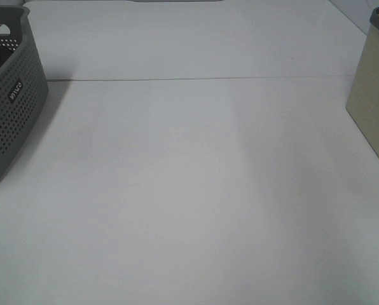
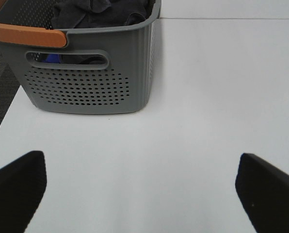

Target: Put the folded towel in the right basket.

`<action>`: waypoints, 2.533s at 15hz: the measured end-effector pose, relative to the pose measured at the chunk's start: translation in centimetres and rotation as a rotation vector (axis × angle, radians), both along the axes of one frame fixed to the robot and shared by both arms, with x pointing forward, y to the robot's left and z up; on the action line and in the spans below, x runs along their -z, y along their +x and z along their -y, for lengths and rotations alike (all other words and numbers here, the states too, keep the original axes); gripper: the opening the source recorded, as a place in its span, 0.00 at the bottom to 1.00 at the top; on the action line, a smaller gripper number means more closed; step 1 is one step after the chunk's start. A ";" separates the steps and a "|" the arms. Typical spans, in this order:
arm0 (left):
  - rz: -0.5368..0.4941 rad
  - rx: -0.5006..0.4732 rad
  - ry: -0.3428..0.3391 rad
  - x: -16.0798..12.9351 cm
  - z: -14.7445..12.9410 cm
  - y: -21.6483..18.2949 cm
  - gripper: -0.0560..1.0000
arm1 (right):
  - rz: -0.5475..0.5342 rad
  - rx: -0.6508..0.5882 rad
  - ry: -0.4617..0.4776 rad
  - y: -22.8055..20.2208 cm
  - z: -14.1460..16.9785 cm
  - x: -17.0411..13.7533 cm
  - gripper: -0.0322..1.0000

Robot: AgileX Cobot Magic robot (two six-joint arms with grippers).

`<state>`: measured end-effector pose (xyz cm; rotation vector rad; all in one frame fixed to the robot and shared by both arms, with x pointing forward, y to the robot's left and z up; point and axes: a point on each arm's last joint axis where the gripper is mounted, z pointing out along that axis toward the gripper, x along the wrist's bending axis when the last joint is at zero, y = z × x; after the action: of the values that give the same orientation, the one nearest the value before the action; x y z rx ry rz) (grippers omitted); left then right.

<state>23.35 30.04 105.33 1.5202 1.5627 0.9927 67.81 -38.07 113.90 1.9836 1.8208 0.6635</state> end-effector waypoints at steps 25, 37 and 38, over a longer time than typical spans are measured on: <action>0.000 0.000 0.000 0.0 0.0 0.0 0.99 | 0.418 -0.167 -0.094 -44.3 -9.5 10.1 0.92; 0.000 0.000 0.000 0.0 0.0 0.0 0.99 | 0.418 -0.091 -0.084 -44.2 -9.0 10.1 0.92; 0.000 0.000 0.000 0.0 0.0 0.0 0.99 | 0.418 -0.091 -0.084 -44.2 -9.0 10.1 0.92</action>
<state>23.35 30.04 105.33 1.5202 1.5627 0.9927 23.56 -29.02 103.78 1.5704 1.6562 0.9327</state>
